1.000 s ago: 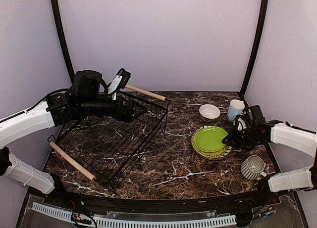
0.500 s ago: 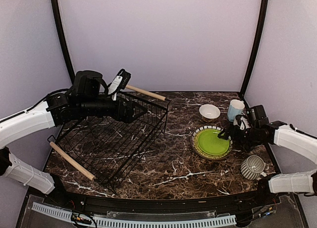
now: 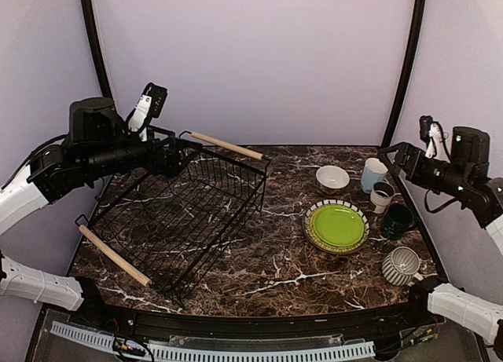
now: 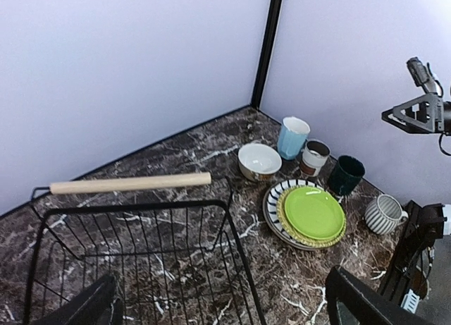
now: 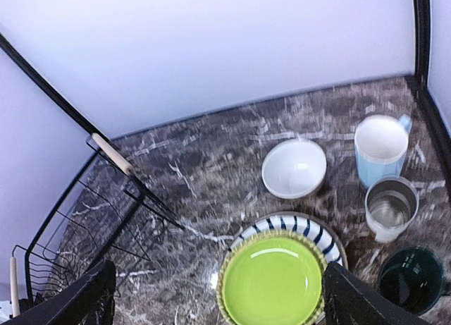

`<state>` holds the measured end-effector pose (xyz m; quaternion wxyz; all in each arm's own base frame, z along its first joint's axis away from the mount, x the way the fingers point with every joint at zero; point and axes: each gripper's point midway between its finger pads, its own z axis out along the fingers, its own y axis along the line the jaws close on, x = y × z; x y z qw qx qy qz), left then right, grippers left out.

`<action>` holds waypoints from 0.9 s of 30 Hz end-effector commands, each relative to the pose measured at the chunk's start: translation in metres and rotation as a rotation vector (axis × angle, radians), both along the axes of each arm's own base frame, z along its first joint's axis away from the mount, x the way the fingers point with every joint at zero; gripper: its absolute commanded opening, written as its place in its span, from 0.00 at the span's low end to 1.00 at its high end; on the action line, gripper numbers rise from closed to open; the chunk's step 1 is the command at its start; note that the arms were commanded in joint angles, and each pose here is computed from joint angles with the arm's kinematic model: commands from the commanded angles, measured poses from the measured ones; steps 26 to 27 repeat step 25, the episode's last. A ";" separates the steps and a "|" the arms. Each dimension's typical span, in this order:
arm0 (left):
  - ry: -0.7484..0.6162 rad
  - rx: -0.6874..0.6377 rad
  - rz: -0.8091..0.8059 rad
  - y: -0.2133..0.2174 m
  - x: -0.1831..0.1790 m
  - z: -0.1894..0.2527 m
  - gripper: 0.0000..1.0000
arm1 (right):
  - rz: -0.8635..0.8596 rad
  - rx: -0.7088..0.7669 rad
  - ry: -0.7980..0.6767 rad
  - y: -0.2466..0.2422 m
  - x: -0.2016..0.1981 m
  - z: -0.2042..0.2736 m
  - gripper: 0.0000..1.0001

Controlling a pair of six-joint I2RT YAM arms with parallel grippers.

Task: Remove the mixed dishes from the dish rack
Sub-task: Reset both arms

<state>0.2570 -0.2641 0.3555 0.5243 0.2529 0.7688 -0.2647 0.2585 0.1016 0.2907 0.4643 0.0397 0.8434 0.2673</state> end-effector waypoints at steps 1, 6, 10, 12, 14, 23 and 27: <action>-0.201 -0.060 0.087 0.043 -0.015 0.064 0.99 | -0.011 -0.089 -0.296 -0.018 -0.027 0.077 0.99; -0.381 -0.187 0.133 0.075 -0.036 0.109 0.99 | 0.006 -0.094 -0.573 -0.025 -0.071 0.139 0.99; -0.490 -0.262 0.174 0.102 -0.055 0.134 0.99 | 0.012 -0.083 -0.740 -0.030 -0.103 0.170 0.99; -0.541 -0.291 0.193 0.117 -0.066 0.145 0.99 | -0.014 -0.075 -0.795 -0.036 -0.114 0.180 0.99; -0.568 -0.309 0.204 0.125 -0.072 0.151 0.99 | -0.040 -0.069 -0.831 -0.041 -0.123 0.187 0.99; -0.596 -0.316 0.244 0.141 -0.079 0.152 0.99 | -0.070 -0.045 -0.827 -0.046 -0.125 0.189 0.99; -0.595 -0.320 0.245 0.141 -0.079 0.151 0.99 | -0.055 -0.061 -0.781 -0.043 -0.117 0.182 0.99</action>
